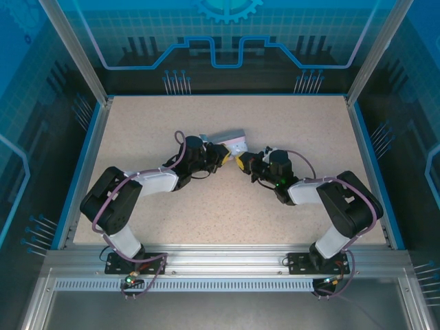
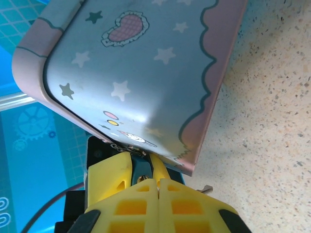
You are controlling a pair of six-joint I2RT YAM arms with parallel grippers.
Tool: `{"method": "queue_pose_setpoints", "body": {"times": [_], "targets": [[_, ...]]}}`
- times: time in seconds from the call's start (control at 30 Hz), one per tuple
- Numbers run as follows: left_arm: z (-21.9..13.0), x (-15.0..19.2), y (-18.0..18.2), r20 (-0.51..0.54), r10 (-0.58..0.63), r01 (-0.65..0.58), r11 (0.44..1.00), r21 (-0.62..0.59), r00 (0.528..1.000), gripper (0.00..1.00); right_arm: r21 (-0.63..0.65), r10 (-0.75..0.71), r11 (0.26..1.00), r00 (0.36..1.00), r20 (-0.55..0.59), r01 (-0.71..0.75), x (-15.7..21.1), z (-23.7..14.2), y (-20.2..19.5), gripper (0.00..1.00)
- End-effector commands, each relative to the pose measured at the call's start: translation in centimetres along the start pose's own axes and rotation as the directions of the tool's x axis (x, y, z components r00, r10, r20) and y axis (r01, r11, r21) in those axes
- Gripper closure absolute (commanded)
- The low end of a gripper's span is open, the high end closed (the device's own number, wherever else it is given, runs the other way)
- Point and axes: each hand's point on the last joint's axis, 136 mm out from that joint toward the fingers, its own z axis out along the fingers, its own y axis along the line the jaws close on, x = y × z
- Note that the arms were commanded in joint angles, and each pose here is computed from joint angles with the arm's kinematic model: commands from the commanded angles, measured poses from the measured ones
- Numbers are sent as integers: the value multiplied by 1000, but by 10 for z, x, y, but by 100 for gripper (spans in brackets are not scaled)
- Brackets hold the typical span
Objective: Unlock a padlock with a key
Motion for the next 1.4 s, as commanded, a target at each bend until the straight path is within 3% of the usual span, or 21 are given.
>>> {"method": "queue_pose_setpoints", "body": {"times": [0.0, 0.27, 0.47, 0.87, 1.17, 1.37], "targets": [[-9, 35, -40, -124, 71, -53, 989, 139, 990, 100, -13, -95, 995, 995, -42, 95, 9, 5, 13, 100], [-8, 37, -43, -131, 67, -47, 987, 154, 989, 100, -73, -142, 988, 983, -117, 134, 24, 23, 31, 100], [-10, 36, -49, -120, 87, -65, 982, 178, 989, 100, -57, 28, 998, 995, -93, -34, 15, 25, 5, 100], [-9, 34, -47, -105, 89, -68, 980, 188, 991, 100, -42, 215, 975, 975, -60, -217, 20, 24, 1, 100], [-9, 36, -45, -115, 83, -61, 980, 187, 990, 100, -122, 43, 991, 986, -163, -63, 36, 41, 43, 100], [-12, 37, -46, -123, 86, -62, 980, 189, 989, 100, -75, -68, 995, 989, -133, 58, 26, 29, 39, 100]]}}
